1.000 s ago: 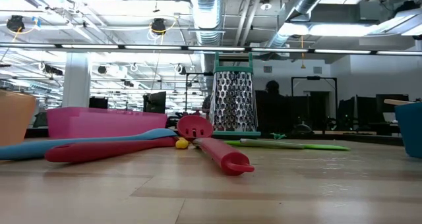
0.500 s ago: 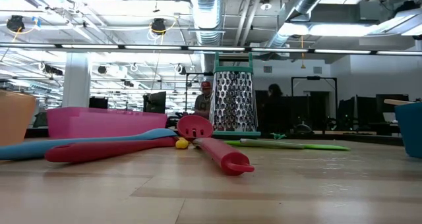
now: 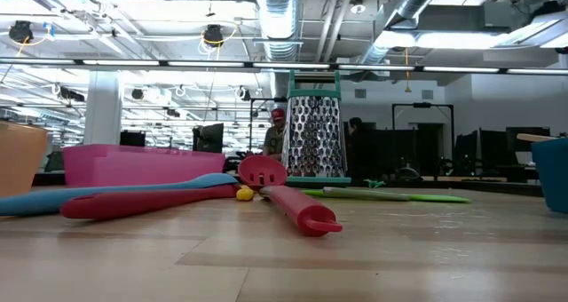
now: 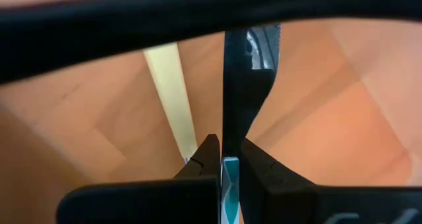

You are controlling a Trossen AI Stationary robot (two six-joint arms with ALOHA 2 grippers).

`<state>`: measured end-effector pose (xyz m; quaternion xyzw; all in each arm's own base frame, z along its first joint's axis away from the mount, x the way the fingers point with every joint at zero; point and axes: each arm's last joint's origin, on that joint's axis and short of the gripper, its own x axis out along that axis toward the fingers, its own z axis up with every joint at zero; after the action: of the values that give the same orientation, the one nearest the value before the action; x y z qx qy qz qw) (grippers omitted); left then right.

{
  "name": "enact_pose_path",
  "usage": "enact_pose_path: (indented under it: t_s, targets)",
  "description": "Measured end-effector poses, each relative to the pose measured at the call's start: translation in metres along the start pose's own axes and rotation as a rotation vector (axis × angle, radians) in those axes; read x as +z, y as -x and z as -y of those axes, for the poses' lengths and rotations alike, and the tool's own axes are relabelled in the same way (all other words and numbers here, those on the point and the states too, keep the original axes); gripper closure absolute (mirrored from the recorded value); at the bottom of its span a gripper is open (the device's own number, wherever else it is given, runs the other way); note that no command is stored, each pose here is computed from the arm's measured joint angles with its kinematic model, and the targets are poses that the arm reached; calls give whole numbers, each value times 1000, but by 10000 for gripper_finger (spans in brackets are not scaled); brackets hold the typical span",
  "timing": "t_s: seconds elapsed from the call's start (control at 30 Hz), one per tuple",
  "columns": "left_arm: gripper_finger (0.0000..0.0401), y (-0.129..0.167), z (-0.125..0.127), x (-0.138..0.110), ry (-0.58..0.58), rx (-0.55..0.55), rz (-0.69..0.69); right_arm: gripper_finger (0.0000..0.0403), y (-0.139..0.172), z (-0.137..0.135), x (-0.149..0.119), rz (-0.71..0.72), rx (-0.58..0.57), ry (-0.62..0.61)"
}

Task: Pick & Place Kitchen Items
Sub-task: Put the blue table knife into the orange bin, then put the green table knife into the orange bin

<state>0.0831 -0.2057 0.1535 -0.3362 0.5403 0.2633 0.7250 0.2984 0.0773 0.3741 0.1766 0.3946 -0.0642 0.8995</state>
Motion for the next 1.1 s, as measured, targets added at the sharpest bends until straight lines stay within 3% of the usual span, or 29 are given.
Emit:
enact_pose_path:
  t_s: [0.3,0.7,0.93,1.1]
  targets:
    - [390,0,1,0,10,-5,-8,266,0,0,0,0,0,-8]
    - [293,0,4,2,30,-35,7,262,0,1,0,3,-14,-49]
    - [264,42,2,20,106,-283,6,245,-2,22,3,17,-180,-275]
    - [261,79,-8,43,154,-514,80,226,-17,30,-2,-70,-285,-182]
